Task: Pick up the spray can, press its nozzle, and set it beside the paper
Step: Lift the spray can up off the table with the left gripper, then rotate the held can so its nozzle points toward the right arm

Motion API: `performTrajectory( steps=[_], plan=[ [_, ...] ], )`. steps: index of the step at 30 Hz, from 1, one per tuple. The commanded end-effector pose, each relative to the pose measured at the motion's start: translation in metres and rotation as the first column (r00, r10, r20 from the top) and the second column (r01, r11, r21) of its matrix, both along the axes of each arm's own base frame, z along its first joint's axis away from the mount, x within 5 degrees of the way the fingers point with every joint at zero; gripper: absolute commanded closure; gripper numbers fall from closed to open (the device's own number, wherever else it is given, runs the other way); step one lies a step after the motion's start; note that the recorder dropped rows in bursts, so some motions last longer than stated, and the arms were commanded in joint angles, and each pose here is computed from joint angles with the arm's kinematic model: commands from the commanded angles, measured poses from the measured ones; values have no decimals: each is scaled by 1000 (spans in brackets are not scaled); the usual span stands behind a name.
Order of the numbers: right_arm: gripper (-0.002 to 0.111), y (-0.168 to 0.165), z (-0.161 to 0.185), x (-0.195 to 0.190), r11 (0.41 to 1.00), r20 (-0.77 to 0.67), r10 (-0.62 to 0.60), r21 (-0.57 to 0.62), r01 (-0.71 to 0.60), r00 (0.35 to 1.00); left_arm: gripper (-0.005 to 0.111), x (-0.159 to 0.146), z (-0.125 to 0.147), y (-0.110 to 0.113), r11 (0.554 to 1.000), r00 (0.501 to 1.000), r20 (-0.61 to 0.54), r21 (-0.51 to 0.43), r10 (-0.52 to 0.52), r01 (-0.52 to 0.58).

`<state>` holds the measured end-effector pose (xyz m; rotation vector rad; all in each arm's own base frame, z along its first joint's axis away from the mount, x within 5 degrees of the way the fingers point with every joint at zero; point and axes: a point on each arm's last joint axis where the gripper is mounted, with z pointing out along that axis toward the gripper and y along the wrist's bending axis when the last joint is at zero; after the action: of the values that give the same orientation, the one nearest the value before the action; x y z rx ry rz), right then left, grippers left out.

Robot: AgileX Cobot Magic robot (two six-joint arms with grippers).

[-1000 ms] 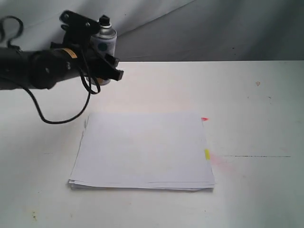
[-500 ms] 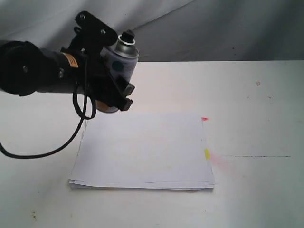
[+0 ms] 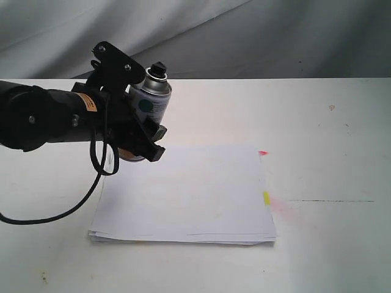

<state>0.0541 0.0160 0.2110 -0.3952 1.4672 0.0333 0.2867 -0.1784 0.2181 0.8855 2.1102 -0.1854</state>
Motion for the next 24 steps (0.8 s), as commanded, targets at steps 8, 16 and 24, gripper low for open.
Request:
performTrajectory(
  steps=[8, 16, 24],
  plan=[
    [108, 0, 0, 0, 1000, 6, 1, 8, -1, 1000, 107, 0, 9, -1, 999, 997, 75, 14, -35, 34],
    [108, 0, 0, 0, 1000, 6, 1, 8, -1, 1000, 107, -1, 7, 0, 990, 990, 94, 103, -104, 94],
    [108, 0, 0, 0, 1000, 6, 1, 8, -1, 1000, 107, 2, 9, 2, 986, 986, 136, 144, -99, 79]
  ],
)
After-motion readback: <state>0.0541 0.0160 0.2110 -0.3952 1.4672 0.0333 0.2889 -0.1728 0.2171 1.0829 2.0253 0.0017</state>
